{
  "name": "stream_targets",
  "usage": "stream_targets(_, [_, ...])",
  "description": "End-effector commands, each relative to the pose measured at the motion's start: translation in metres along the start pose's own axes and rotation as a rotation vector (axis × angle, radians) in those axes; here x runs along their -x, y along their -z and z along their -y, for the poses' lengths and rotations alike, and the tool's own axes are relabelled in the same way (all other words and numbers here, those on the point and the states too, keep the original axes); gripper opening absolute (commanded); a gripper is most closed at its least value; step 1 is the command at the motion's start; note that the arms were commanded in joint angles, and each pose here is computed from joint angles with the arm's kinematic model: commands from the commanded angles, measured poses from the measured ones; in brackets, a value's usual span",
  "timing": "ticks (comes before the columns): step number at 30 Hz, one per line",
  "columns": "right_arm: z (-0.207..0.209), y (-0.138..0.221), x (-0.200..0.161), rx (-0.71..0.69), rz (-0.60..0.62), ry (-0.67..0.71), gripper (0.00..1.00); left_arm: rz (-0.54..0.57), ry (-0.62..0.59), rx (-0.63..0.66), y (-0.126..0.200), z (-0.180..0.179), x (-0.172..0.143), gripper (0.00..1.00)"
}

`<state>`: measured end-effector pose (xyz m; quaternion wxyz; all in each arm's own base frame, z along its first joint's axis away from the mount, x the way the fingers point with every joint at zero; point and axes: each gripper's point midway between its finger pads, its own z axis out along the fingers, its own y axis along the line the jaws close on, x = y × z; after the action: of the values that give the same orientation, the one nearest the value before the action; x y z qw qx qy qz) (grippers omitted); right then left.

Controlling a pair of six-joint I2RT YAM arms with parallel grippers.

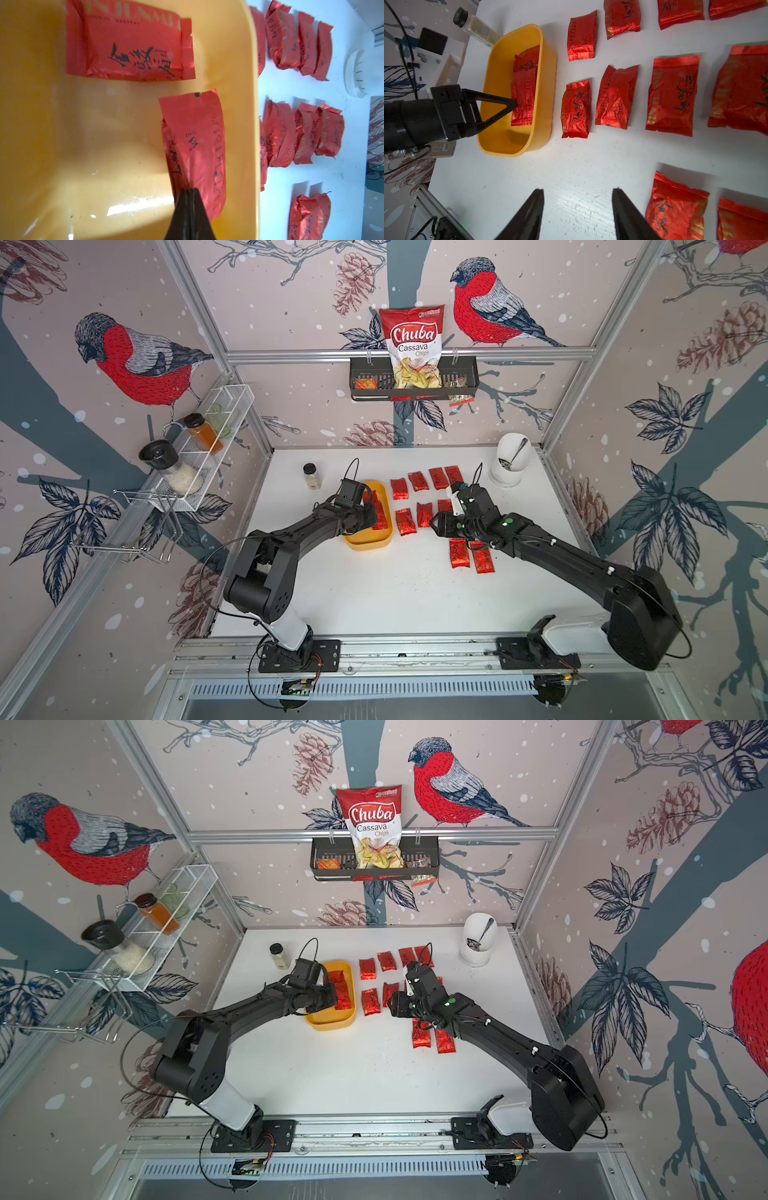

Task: Take the tea bags out of the storage box
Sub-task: Pick up the tea bag from the storage box, then place the tea bag at the center of the board.

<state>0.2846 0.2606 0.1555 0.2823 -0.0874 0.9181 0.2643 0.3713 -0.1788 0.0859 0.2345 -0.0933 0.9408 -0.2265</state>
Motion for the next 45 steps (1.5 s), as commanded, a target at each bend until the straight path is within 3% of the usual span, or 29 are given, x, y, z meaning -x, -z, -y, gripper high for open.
stream_targets(1, [-0.007, 0.004, 0.008, 0.024, 0.028, 0.016, 0.58, 0.016, -0.005, -0.008, 0.015, 0.005, 0.008, 0.0])
stream_targets(9, [-0.007, 0.02, 0.017, 0.016, 0.06, 0.022, 0.58, 0.034, -0.055, -0.081, 0.053, 0.037, 0.005, 0.0])
stream_targets(17, [0.003, 0.057, 0.019, 0.002, 0.126, 0.009, 0.58, -0.03, -0.063, -0.205, 0.062, 0.081, -0.069, 0.0])
stream_targets(22, [0.014, 0.077, 0.012, -0.006, 0.162, -0.007, 0.59, -0.094, -0.084, -0.246, 0.045, 0.108, -0.121, 0.0])
stream_targets(28, [0.021, 0.091, 0.003, -0.011, 0.18, -0.021, 0.59, -0.16, -0.112, -0.23, 0.008, 0.123, -0.159, 0.0])
stream_targets(34, [0.025, 0.097, -0.002, -0.019, 0.183, -0.026, 0.6, -0.204, -0.124, -0.218, -0.024, 0.13, -0.174, 0.0])
stream_targets(41, [0.028, 0.094, -0.003, -0.023, 0.182, -0.028, 0.61, -0.224, -0.132, -0.237, -0.036, 0.14, -0.177, 0.0])
stream_targets(45, [0.025, 0.09, 0.002, -0.016, 0.182, -0.029, 0.61, -0.215, -0.142, -0.221, -0.032, 0.14, -0.174, 0.38])
